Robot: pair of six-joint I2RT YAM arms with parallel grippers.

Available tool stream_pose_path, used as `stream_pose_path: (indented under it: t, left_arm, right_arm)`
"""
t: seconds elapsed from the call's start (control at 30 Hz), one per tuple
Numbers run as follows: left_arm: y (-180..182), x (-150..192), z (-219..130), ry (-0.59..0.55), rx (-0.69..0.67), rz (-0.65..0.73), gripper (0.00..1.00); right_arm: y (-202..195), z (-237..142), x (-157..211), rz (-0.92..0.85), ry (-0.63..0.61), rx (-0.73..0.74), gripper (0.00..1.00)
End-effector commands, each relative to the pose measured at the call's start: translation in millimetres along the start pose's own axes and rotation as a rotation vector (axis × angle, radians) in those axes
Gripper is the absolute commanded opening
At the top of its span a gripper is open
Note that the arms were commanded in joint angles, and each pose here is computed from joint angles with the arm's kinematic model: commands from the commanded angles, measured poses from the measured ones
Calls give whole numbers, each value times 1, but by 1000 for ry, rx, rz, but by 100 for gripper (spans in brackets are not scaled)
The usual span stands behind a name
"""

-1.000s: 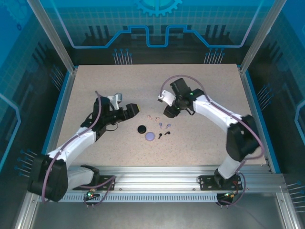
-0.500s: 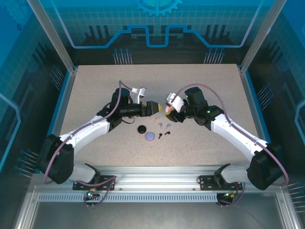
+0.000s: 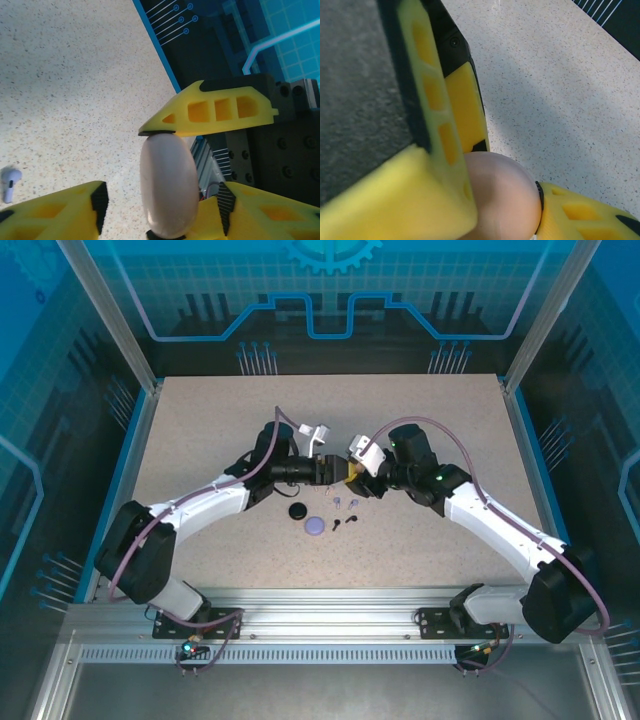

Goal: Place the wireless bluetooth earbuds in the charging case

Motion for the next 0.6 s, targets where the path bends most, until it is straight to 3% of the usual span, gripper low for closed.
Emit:
stream_pose_path:
  t: [0.0,0.2,0.4,0.57]
  left_arm:
    - [-17,-2,6,26,72,36,52]
    - [-23,1,4,51,88,53,33]
    - [-27,5,-2,58,84,88,20]
    - [-31,1,-11,-7,59,153,19]
  right_arm:
    - [4,-3,-12,-3,-48,-7,47]
    - [-1,0,-16,-3,-30,7,47]
    - [-2,1,-20,18,-29,-25,50]
    - [4,-16,-20,52,-49,-94,79]
Point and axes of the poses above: each hand's point on the last joint's axis, 136 mm out from that joint toward the fingers, its own z axis out along the fingers, its own y axis along the line the jaws close on, x = y × z, the point moved 4 cm from there along -z, back along the fingers, and after that the axes turned 3 degrees about z, right-handed, at the moved point
